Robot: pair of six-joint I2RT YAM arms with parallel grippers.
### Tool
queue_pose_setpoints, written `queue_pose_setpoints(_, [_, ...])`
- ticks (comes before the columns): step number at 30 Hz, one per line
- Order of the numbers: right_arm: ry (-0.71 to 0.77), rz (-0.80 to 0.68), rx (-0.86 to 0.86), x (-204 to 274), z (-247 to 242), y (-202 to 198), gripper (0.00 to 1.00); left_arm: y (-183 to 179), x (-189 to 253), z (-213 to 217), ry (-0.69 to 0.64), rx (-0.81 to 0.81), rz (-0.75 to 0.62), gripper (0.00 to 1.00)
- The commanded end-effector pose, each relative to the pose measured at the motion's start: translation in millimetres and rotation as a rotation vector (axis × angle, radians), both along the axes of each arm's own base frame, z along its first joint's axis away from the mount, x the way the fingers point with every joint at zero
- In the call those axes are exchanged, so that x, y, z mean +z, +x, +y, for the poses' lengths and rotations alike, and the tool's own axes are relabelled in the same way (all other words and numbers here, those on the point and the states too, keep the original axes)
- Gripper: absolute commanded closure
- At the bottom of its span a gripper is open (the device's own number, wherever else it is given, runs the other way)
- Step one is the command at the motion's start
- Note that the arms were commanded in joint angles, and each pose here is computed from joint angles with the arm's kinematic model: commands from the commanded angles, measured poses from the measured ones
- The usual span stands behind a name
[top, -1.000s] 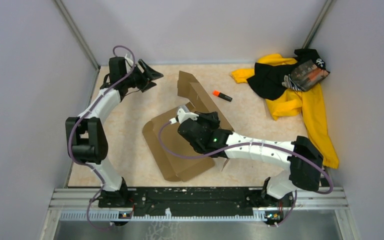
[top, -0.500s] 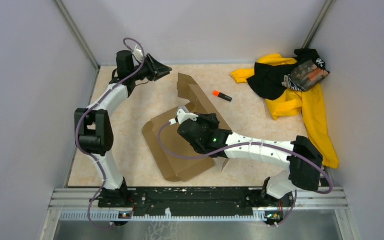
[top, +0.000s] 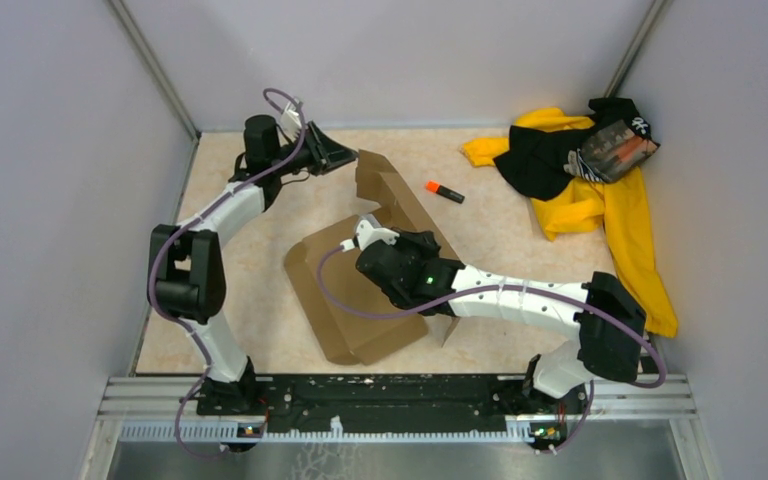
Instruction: Fold the paper box
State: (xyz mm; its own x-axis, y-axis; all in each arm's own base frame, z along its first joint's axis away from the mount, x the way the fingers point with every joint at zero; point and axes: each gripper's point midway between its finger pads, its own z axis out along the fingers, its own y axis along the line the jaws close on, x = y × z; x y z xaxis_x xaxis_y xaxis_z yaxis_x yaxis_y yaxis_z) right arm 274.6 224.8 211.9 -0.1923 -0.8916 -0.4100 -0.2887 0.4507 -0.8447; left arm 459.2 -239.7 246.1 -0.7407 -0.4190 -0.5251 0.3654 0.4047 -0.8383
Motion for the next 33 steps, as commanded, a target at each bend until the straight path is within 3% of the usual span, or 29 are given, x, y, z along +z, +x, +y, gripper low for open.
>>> queue_pose_setpoints(1, [0.025,0.016,0.004,-5,7,-3,1.0,-14,16,-7,-0.013,-0.039,-0.075,0.68])
queue_pose_setpoints(11, [0.043,0.036,0.002,-13,7,-5,1.0,-28,10,-26,-0.01,-0.08,-0.084,0.71])
queue_pose_setpoints(33, [0.015,0.058,0.003,-36,2,-10,1.0,-42,-52,-42,0.081,-0.102,0.017,0.74])
